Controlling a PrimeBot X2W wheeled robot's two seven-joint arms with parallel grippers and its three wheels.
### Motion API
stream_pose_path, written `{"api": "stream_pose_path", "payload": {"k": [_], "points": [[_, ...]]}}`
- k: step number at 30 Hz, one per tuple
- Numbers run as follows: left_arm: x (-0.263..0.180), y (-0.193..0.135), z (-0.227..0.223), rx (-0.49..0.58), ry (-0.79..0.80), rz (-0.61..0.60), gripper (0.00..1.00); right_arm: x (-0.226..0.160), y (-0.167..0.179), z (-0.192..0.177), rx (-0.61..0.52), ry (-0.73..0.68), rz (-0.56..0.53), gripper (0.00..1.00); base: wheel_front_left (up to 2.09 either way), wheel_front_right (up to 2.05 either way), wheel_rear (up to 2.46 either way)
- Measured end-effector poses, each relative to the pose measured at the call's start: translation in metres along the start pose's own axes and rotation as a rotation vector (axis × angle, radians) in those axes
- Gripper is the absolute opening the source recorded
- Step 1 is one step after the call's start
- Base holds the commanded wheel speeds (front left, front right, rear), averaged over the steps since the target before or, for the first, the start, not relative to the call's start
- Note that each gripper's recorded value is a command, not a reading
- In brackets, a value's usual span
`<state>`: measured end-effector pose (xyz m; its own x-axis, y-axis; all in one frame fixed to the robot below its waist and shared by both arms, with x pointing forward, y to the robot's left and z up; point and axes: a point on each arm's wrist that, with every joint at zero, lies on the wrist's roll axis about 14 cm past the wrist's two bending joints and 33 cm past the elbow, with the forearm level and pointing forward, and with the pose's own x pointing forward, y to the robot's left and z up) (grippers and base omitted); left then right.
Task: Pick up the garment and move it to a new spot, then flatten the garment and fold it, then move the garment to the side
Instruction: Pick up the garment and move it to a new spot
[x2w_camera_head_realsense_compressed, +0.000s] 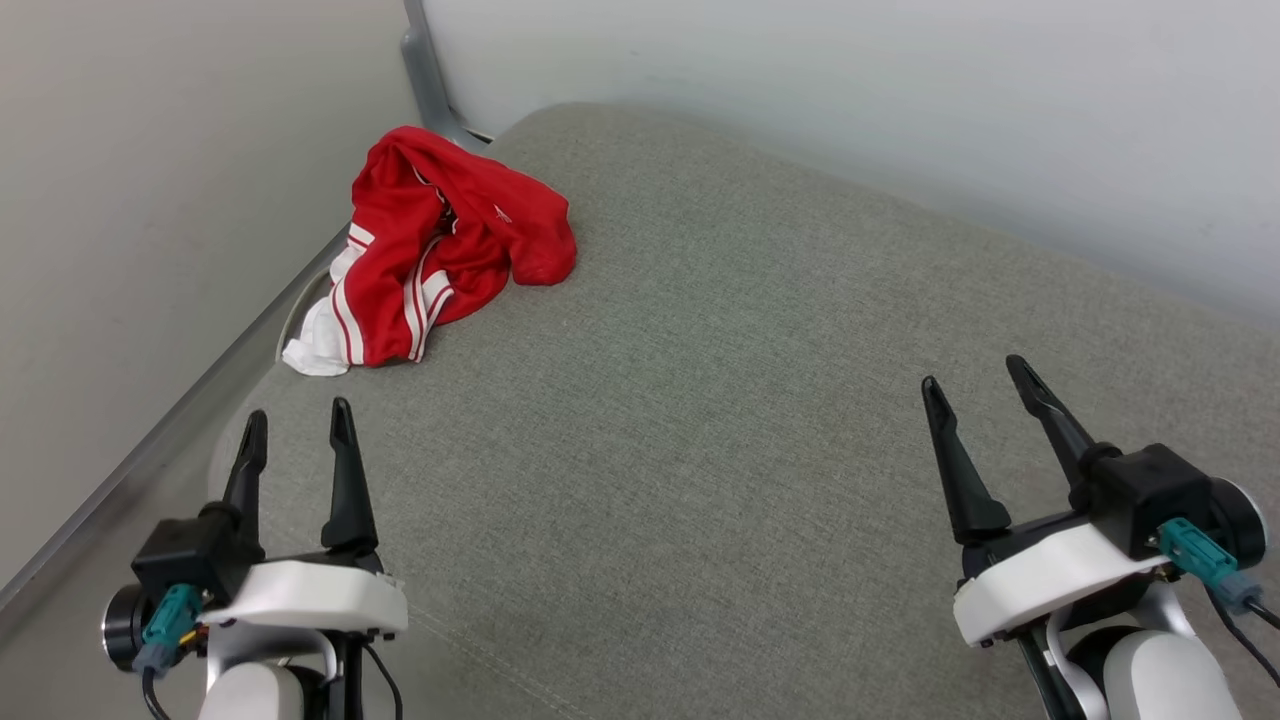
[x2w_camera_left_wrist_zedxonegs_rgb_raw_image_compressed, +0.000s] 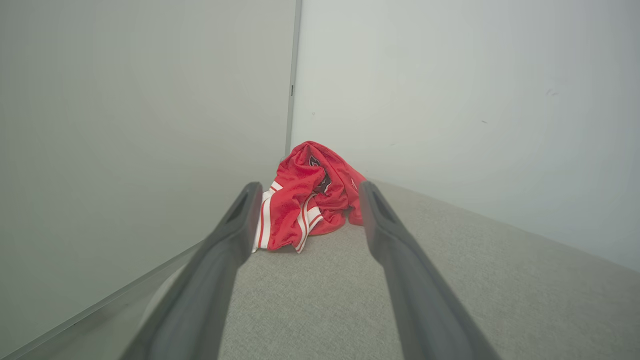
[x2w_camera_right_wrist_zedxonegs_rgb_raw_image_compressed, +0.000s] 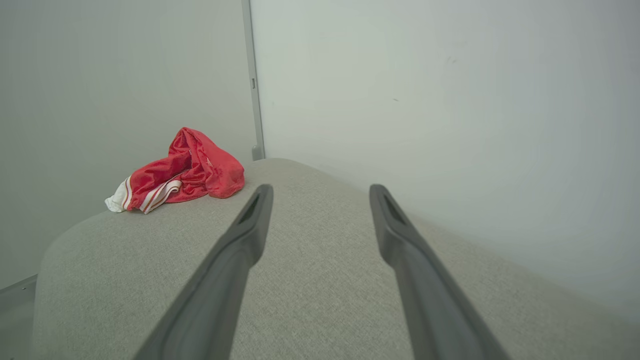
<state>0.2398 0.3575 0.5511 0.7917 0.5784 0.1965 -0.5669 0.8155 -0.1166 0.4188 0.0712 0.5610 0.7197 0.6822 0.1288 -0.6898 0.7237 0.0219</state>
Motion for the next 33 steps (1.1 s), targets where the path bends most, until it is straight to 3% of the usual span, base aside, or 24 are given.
{"api": "stream_pose_path", "payload": {"k": [9, 17, 33], "points": [[0.045, -0.003, 0.007, 0.032, -0.016, -0.045, 1.00, -0.008, -0.022, -0.008, -0.008, 0.027, -0.059, 1.00, 0.00, 0.00, 0.00], [0.110, -0.016, -0.001, -0.021, -0.001, -0.045, 1.00, -0.015, -0.060, -0.018, -0.014, 0.052, -0.145, 1.00, 0.00, 0.00, 0.00], [0.219, -0.044, -0.122, 0.042, 0.596, -0.079, 1.00, -0.027, -0.143, -0.078, -0.010, 0.149, -0.306, 1.00, 0.00, 0.00, 0.00]]}}
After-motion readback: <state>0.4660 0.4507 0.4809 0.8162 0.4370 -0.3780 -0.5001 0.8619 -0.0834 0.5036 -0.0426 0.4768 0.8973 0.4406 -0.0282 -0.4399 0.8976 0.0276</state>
